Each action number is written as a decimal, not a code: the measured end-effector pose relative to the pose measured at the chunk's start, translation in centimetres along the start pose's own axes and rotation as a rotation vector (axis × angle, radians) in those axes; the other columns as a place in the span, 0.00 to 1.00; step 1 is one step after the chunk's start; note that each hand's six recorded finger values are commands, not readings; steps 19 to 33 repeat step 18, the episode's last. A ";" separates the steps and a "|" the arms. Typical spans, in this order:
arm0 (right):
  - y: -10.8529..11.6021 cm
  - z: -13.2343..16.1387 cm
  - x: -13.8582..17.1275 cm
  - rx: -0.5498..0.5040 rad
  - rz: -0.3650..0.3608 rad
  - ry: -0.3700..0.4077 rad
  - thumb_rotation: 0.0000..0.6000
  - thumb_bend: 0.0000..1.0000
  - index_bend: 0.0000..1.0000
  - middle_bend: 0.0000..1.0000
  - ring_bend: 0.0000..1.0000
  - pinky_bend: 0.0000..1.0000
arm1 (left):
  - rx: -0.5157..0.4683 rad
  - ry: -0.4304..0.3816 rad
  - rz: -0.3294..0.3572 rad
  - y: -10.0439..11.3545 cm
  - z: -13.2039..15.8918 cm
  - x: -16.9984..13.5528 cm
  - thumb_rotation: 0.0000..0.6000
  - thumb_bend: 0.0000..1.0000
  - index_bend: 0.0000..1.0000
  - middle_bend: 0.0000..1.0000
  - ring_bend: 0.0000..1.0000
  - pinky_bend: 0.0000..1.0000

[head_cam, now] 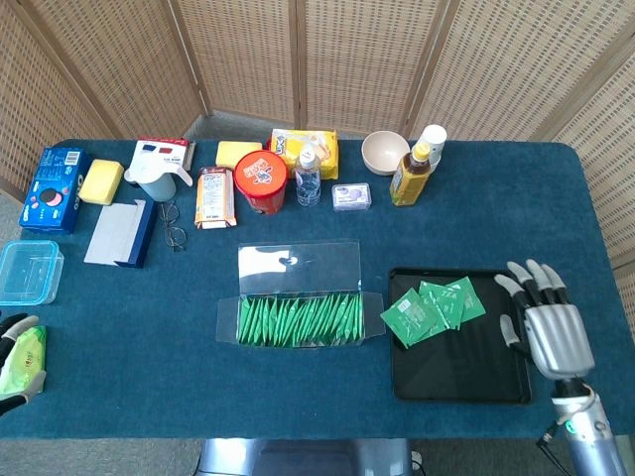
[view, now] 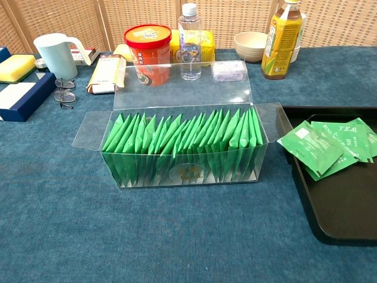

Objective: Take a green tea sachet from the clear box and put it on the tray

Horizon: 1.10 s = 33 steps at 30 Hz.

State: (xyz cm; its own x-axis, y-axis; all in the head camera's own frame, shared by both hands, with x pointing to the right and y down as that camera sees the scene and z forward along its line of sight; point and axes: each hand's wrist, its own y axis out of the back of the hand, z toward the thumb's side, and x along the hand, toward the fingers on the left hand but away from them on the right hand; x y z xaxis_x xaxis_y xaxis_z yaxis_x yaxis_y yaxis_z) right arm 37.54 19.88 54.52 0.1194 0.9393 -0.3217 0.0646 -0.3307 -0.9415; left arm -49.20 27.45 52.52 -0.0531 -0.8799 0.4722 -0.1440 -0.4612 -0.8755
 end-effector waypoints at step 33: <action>-1.3 -1.3 2.6 -0.059 0.044 -0.039 1.00 0.51 0.22 0.15 0.05 0.09 | -0.003 -0.050 0.023 0.3 1.7 -0.1 1.00 0.27 0.17 0.15 0.03 0.25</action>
